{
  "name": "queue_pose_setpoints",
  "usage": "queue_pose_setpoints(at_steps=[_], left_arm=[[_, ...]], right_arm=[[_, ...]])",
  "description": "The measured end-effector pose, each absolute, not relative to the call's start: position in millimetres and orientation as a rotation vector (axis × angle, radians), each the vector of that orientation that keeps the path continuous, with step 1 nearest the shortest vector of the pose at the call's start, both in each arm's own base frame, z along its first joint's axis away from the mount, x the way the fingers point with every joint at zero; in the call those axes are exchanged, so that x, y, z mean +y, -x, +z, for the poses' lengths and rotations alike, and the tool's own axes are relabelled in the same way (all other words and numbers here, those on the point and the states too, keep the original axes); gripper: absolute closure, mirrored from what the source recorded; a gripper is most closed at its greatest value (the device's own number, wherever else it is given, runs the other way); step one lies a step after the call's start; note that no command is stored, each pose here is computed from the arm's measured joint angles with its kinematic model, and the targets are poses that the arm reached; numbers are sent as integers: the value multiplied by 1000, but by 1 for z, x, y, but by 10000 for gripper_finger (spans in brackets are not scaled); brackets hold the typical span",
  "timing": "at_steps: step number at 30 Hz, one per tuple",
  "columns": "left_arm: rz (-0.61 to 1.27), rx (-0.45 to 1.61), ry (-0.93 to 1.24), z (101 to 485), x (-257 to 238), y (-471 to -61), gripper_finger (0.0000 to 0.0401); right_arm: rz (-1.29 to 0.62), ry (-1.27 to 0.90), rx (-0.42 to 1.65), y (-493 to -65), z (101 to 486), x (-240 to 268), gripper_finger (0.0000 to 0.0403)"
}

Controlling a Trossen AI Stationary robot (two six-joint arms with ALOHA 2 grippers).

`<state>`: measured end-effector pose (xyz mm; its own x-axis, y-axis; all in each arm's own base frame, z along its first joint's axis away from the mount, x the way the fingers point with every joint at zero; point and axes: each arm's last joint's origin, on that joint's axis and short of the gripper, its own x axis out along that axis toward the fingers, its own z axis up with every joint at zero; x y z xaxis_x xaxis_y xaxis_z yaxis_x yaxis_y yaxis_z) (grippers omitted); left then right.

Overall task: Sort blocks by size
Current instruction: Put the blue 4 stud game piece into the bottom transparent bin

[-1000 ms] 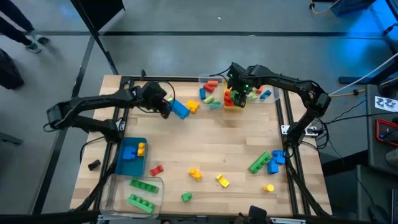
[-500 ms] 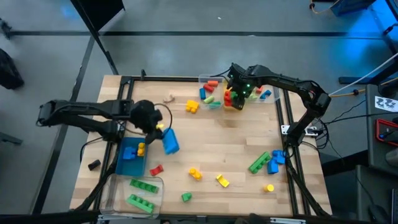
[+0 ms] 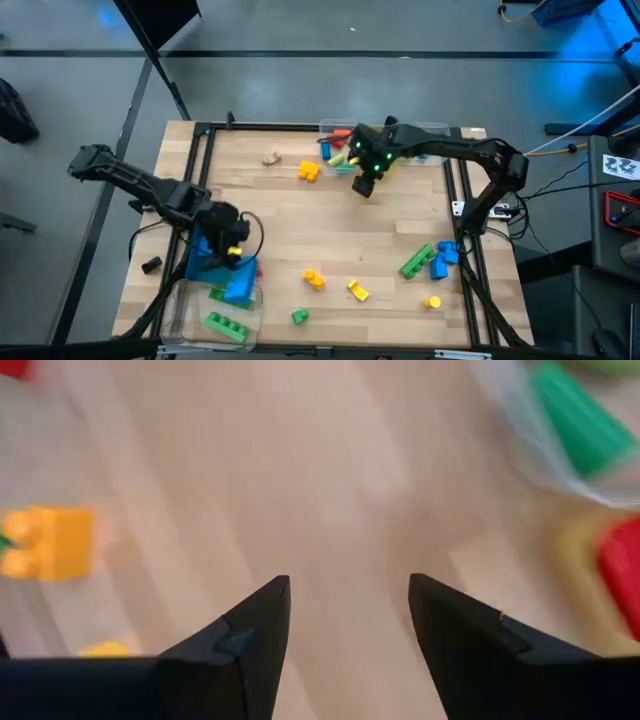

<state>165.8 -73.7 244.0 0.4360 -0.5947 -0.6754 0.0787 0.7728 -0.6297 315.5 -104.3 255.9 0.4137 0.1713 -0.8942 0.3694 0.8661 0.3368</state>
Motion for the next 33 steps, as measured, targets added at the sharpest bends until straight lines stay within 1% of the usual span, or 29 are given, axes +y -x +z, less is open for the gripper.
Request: queue_pose_setpoints(at_steps=[6, 10, 15, 21, 26, 29, 33], left_arm=[[-518, 1161, 527, 240, -94, -150, 294], [-541, 1219, 505, 237, -105, -143, 289], [-520, 1280, 520, 233, -116, -139, 287], [-438, 1370, 554, 223, -125, -139, 286], [-320, 1417, 596, 214, -130, -143, 286], [-280, 1445, 603, 209, -131, -145, 286], [-216, 1482, 635, 204, -133, -147, 286]], right_arm=[[-80, -494, 1032, -341, 262, -60, 196], [-54, -461, 884, -360, 270, -27, 196], [19, -428, 655, -380, 284, 20, 196], [112, -366, 393, -398, 291, 81, 196], [203, -295, 228, -414, 274, 126, 196], [260, -285, 146, -421, 260, 147, 196], [296, -288, 120, -430, 236, 166, 196]])
